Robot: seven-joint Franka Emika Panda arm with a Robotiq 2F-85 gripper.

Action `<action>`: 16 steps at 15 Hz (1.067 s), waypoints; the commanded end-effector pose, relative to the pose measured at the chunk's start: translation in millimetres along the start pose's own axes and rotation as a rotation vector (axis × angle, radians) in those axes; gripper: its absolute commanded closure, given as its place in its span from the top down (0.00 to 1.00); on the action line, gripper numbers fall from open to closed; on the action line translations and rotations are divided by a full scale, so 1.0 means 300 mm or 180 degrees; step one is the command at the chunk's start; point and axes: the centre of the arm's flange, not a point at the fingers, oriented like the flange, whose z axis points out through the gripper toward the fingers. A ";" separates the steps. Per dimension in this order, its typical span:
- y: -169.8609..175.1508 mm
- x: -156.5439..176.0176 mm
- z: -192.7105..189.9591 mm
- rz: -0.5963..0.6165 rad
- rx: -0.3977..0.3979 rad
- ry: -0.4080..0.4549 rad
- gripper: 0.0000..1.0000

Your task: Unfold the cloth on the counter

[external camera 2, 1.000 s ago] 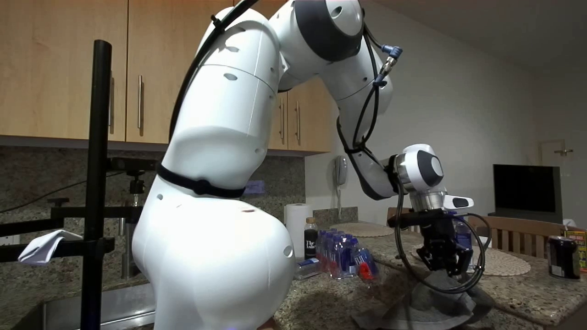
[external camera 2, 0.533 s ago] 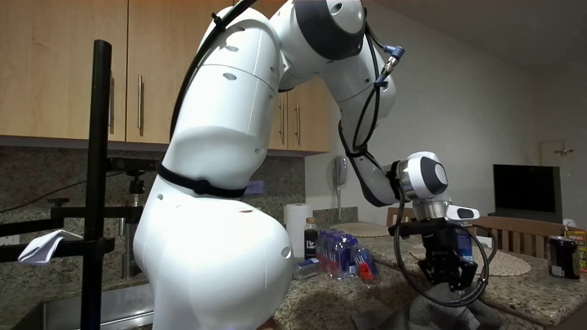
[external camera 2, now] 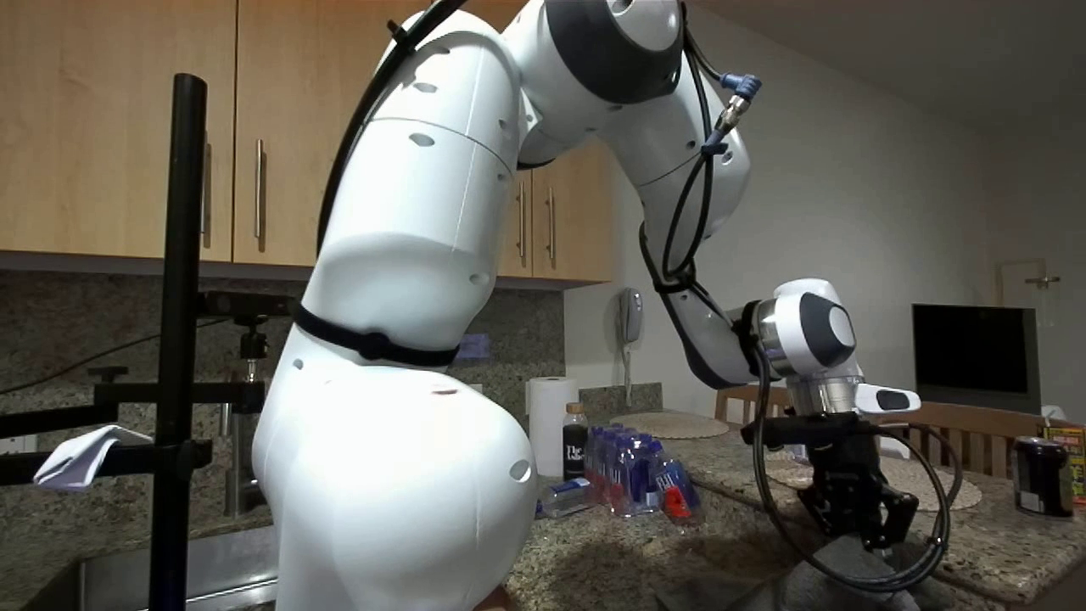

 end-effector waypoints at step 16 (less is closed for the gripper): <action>0.110 -0.068 0.225 -0.0907 0.0047 -0.0221 0.10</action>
